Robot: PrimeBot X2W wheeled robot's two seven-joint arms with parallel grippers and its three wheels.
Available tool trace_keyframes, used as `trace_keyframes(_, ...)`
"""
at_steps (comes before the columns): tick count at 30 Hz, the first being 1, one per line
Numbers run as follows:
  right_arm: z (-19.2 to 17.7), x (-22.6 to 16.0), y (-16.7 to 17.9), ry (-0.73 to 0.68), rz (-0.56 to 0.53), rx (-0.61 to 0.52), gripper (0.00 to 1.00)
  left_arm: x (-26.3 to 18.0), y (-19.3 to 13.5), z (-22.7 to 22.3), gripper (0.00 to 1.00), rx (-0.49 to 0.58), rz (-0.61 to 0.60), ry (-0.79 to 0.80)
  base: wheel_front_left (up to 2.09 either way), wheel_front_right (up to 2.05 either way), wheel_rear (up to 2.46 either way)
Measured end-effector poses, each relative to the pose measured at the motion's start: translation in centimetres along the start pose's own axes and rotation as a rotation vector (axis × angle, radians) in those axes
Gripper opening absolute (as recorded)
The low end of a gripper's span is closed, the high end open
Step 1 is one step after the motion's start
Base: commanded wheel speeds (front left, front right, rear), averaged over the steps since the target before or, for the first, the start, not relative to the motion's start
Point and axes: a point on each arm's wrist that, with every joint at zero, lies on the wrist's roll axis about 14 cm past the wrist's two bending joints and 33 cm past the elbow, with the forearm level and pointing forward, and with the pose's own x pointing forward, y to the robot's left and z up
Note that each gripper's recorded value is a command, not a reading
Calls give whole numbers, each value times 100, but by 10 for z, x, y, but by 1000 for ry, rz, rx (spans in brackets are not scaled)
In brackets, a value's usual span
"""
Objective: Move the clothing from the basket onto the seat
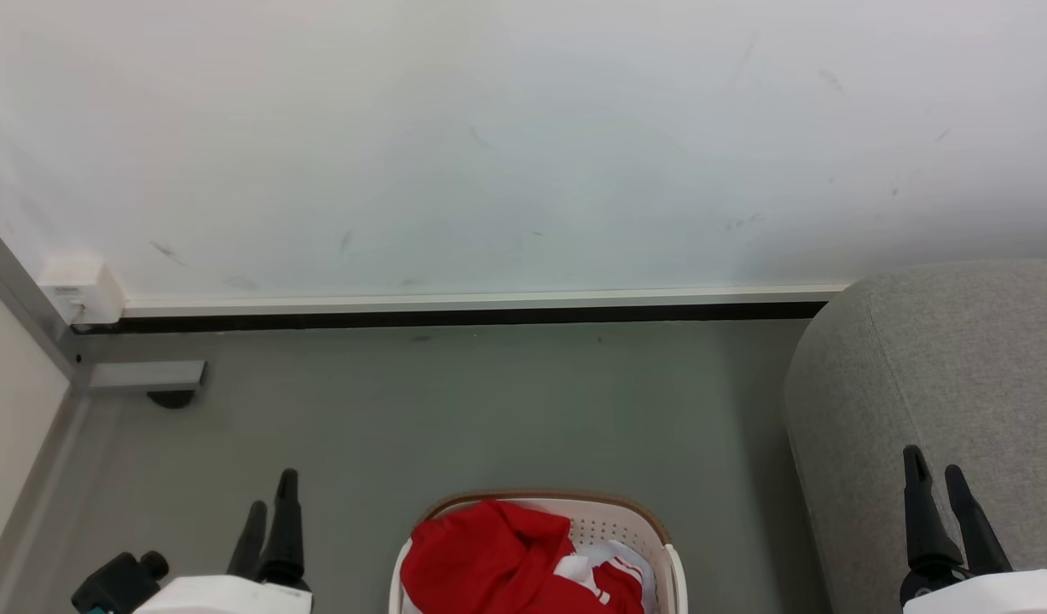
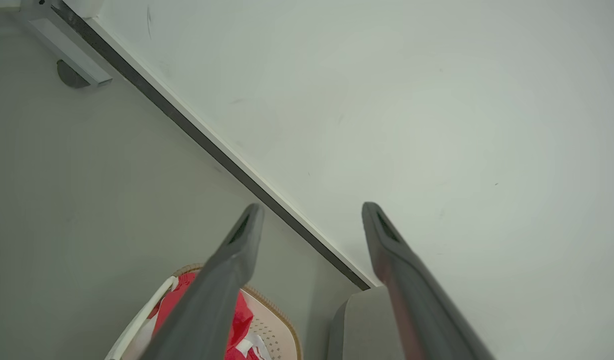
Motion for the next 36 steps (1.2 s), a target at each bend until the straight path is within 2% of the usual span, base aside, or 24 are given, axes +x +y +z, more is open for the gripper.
trace_keyframes(20,6,0,6,-32,37,-250,100,-3,-10,5,100,275,-34,-50,0,0,0)
trace_keyframes(36,5,2,7,-42,53,-376,100,-6,-20,4,100,516,-85,-76,0,0,0)
